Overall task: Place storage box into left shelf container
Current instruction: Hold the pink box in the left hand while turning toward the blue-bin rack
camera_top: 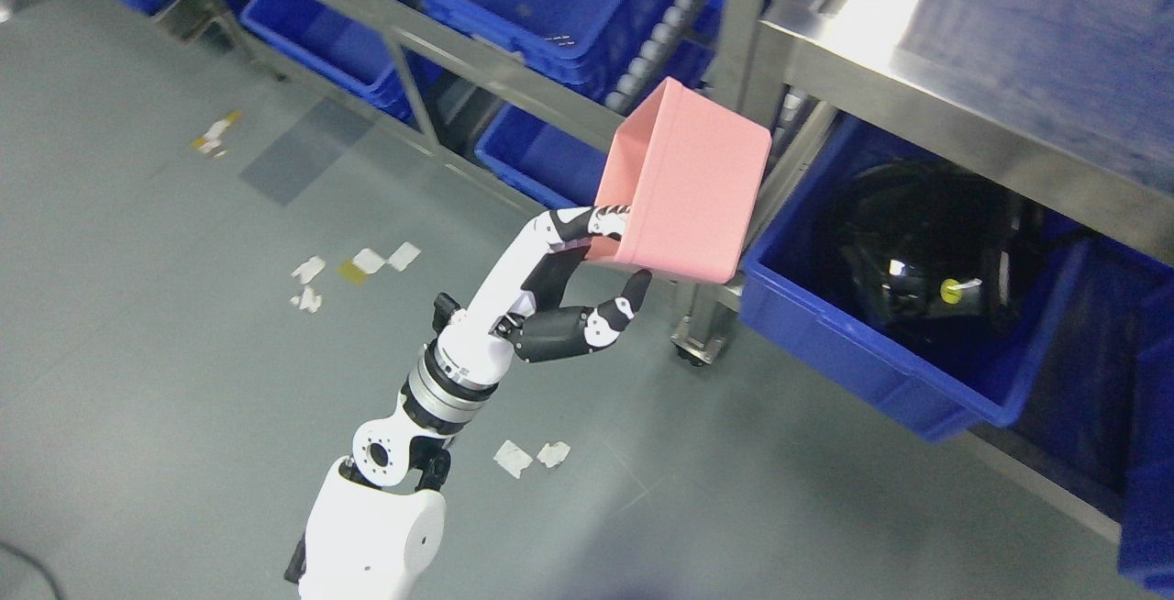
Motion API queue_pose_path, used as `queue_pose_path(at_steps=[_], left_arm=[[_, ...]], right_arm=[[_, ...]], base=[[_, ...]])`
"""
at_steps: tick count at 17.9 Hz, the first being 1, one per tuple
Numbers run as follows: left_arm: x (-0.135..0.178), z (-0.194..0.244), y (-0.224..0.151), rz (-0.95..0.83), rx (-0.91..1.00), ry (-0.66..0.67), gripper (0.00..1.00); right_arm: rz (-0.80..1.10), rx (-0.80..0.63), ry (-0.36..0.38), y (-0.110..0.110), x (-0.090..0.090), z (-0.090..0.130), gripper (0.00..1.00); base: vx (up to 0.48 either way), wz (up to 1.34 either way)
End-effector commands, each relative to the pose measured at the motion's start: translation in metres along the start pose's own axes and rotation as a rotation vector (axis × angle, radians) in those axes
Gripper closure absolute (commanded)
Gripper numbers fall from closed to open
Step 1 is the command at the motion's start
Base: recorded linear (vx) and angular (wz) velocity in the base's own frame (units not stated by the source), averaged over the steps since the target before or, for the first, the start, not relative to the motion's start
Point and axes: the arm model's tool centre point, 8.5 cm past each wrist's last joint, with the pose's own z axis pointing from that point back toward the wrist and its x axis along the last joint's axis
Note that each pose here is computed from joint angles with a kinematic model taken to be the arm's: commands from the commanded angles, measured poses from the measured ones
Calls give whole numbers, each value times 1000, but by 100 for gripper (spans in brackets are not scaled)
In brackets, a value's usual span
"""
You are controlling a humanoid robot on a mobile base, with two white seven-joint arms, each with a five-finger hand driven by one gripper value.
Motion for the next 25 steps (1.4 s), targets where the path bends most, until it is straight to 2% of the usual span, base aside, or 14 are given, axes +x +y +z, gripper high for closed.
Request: queue_pose_path(at_steps=[1, 9, 16, 25], left_arm=[[6, 25, -14, 6, 22, 20, 96], [5, 39, -23, 16, 42, 33, 96], [3, 42, -25, 23, 46, 43, 96], [-1, 46, -25, 27, 52, 56, 96]], right_arm=[[-21, -19, -23, -11, 10, 0, 0], [-20, -19, -21, -11, 9, 0, 0], [-20, -19, -23, -11, 9, 0, 0], [-20, -18, -24, -11, 10, 0, 0]], base=[[-66, 975], [100, 1003], [324, 743], [426, 164]])
